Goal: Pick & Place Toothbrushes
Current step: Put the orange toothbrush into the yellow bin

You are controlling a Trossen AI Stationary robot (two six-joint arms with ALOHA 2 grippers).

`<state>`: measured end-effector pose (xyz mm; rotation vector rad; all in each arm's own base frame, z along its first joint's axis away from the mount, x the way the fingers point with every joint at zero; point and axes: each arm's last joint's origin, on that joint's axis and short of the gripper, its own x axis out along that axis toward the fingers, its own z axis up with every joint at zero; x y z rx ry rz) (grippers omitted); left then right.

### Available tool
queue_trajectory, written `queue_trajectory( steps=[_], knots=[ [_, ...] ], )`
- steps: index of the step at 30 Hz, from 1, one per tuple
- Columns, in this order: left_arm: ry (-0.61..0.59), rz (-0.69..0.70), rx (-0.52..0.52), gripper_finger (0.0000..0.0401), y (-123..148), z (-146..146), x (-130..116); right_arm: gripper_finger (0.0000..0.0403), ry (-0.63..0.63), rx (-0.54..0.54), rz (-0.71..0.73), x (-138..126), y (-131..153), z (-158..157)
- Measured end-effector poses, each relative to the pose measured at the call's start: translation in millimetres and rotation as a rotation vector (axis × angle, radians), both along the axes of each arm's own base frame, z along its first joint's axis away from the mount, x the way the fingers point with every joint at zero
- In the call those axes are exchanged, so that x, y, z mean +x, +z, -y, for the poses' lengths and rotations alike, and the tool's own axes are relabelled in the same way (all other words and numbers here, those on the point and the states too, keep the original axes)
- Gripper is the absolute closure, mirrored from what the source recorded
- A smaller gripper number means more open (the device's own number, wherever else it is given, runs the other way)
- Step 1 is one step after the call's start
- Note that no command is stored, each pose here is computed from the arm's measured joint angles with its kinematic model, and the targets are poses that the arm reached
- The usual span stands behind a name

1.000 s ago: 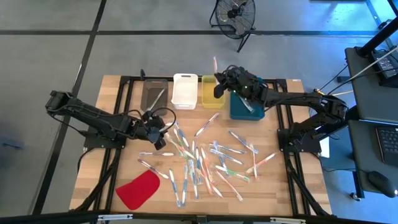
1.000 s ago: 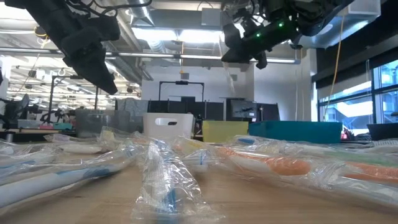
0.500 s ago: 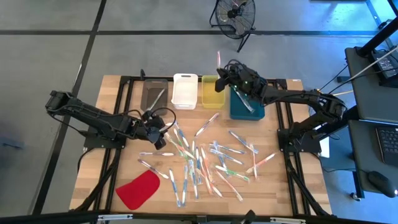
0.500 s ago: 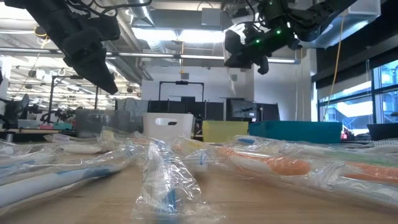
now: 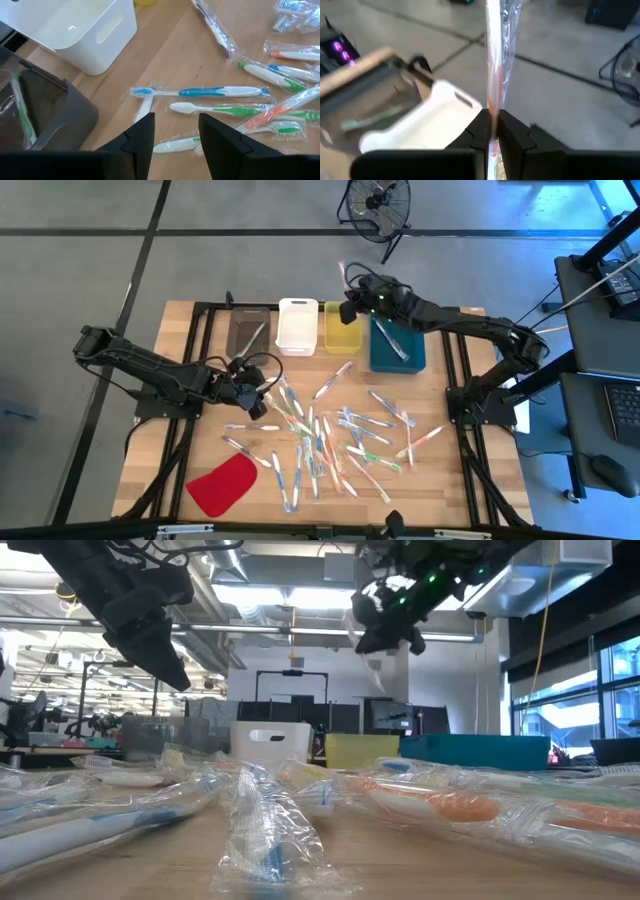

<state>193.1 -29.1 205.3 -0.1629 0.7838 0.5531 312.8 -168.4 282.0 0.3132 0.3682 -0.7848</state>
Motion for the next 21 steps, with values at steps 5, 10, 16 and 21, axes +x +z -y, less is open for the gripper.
queue_trajectory(
  steps=[5,10,16,21],
  knots=[
    [0.0,0.0,0.0,0.0253,0.0,0.0,0.0,0.0384,0.036,0.081,-0.013,10.9,-20.0,5.4],
    [0.0,0.0,-0.001,0.0253,0.1,0.0,0.0,0.0372,0.014,0.151,-0.051,16.8,-40.8,9.0],
    [0.0,0.001,-0.001,0.0253,0.1,0.0,0.0,0.0379,0.023,0.206,-0.092,23.3,-61.4,11.1],
    [0.0,0.0,-0.001,0.0253,0.0,0.0,0.0,0.038,0.007,0.242,-0.124,28.1,-80.1,13.9]
  ],
)
